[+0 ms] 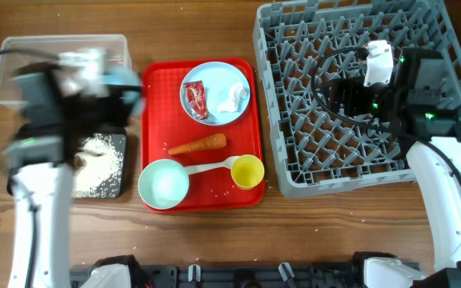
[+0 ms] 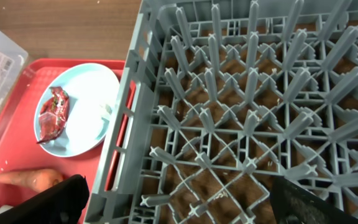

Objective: Sort waste into correct bins and load items into the dishwasher rack
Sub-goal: 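Set the small blue bowl back on the red tray, then grasp the orange carrot with the left gripper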

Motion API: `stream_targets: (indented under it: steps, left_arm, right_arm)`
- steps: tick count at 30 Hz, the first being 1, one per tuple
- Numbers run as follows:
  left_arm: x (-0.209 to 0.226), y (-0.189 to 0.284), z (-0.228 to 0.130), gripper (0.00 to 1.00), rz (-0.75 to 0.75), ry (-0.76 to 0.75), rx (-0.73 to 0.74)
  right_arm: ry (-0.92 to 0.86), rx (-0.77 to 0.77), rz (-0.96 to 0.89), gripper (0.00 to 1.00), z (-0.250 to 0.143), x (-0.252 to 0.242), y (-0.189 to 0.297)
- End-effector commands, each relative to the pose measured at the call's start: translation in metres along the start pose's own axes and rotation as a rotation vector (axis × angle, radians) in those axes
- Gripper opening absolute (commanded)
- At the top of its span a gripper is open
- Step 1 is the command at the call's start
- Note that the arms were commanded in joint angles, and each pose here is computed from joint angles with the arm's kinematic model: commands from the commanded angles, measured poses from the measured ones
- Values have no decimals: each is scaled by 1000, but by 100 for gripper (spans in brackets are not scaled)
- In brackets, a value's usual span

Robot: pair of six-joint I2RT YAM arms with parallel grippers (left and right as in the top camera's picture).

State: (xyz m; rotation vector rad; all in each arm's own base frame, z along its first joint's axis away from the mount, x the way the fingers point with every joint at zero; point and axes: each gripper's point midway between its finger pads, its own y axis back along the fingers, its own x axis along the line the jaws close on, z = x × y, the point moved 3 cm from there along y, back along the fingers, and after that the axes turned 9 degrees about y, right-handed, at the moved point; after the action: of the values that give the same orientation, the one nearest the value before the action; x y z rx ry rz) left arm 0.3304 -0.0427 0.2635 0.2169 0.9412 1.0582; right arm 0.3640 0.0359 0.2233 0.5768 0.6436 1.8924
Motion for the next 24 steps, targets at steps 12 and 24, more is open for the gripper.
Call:
stream_targets:
  steps: [12,24]
  left_arm:
    - [67,-163,-95,66,520,-63,345]
    - [-16,-169,-145,86,323,-572,594]
  right_arm:
    - [5,9,-3,96,-1,-1,-2]
    - [3,13,-2,96,-2,0,-2]
